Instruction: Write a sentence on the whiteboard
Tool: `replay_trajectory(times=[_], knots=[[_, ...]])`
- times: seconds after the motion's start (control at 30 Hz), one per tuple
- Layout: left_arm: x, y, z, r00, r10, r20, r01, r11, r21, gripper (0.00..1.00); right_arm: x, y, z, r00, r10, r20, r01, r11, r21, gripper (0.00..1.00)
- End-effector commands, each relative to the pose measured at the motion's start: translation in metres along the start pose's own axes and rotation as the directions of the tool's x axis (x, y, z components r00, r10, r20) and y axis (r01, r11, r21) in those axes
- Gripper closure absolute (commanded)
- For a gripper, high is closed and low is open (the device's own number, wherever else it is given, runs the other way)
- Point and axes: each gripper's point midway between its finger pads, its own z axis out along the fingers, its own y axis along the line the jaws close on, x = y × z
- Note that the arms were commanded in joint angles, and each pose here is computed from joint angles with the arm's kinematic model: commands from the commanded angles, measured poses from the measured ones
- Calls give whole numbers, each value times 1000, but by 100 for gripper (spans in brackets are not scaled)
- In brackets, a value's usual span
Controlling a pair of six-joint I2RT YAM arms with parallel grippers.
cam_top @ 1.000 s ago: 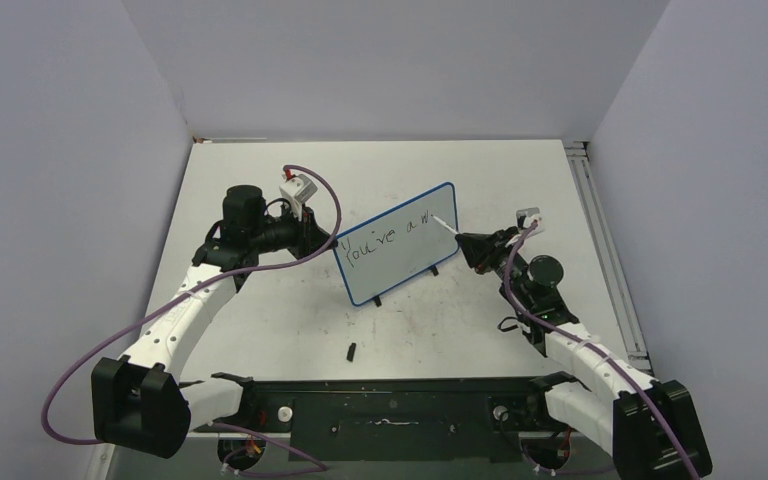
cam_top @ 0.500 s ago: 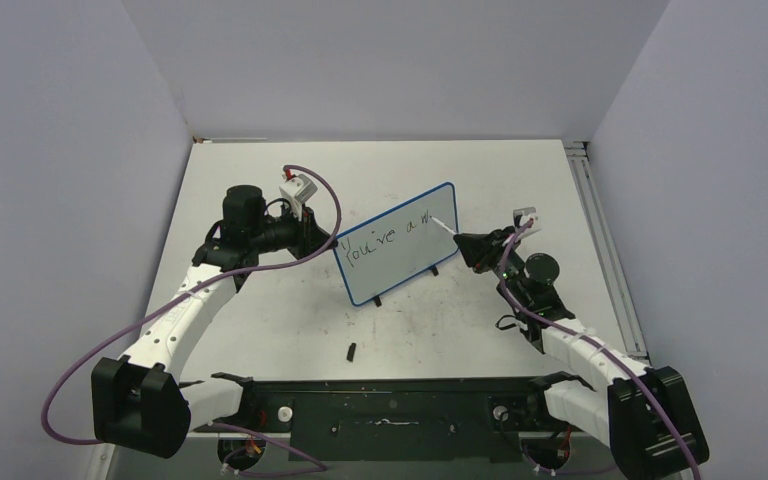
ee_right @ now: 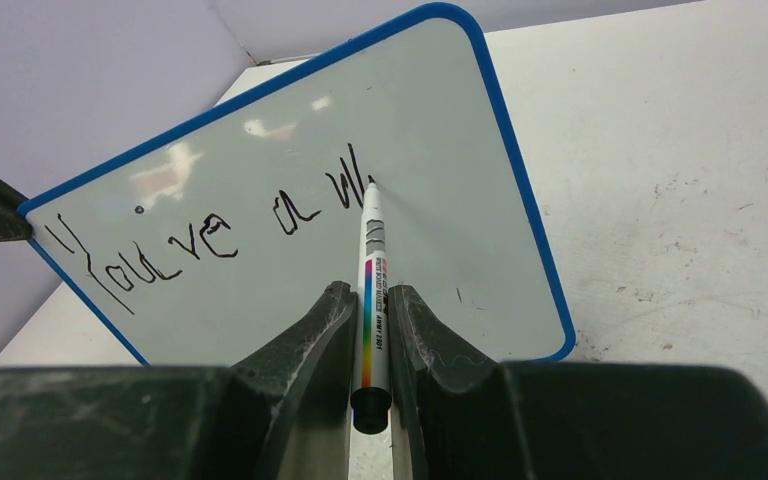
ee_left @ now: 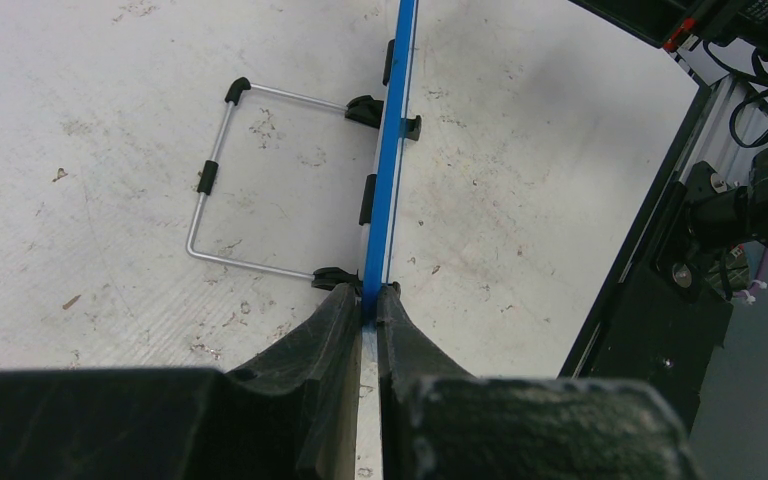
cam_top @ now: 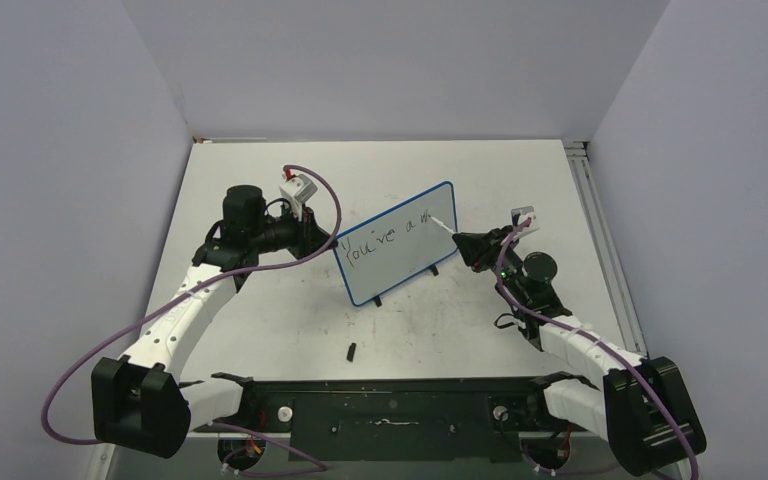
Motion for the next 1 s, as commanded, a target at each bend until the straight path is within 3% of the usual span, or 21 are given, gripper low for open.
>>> replay_trajectory(times=[0.0, 0.33, 0.97], knots=[[-2, -3, -1, 1000, -15, -3, 15, 1000, 15, 100, -21, 4, 3, 997, -28, 70, 29, 1000, -12, 95], [-2, -3, -1, 1000, -15, -3, 15, 1000, 15, 100, -7, 0, -5, 999, -15, 39, 15, 1000, 4, 95], [-3, -3, -1, 1000, -13, 0, 13, 1000, 15, 100, -40, 16, -4, 993, -34, 117, 37, 999, -28, 95]])
